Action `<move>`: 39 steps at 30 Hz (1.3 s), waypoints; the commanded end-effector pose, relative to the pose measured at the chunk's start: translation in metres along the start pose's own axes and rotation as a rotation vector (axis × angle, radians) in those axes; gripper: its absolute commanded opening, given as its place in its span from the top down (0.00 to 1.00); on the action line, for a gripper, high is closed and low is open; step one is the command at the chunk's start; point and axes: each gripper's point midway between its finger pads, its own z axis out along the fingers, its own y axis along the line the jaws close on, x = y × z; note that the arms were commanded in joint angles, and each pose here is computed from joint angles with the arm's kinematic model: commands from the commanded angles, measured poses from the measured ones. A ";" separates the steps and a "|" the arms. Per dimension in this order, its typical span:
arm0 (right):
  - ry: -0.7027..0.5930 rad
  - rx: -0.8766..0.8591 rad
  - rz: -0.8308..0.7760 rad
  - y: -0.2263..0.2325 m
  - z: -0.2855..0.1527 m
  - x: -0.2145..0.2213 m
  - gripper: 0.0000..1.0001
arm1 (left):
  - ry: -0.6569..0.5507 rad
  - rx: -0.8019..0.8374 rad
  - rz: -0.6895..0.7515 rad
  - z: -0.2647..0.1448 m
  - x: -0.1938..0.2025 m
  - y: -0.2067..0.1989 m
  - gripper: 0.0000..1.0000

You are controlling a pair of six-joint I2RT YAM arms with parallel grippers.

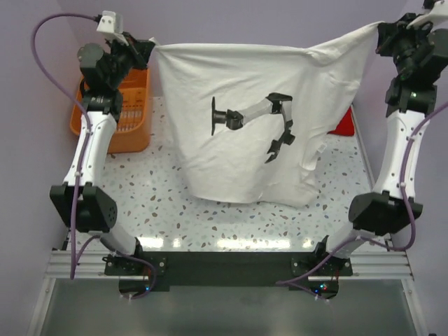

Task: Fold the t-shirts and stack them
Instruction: Flatten the tshirt out

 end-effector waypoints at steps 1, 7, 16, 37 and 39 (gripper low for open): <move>-0.234 -0.045 0.065 0.008 0.024 -0.076 1.00 | -0.228 0.064 0.065 0.040 -0.064 -0.013 1.00; -0.599 -0.033 0.083 0.011 0.012 -0.190 1.00 | -0.658 0.086 0.193 0.041 -0.199 -0.034 1.00; -0.697 -0.029 -0.030 0.022 -0.020 -0.213 1.00 | -0.705 0.032 0.305 0.018 -0.196 -0.033 1.00; 0.462 -0.300 -0.207 0.022 -0.060 0.233 1.00 | 0.345 0.103 0.092 -0.024 0.233 0.008 1.00; 0.485 -0.317 -0.248 0.022 -0.062 0.231 1.00 | 0.362 0.111 0.112 -0.026 0.233 0.009 1.00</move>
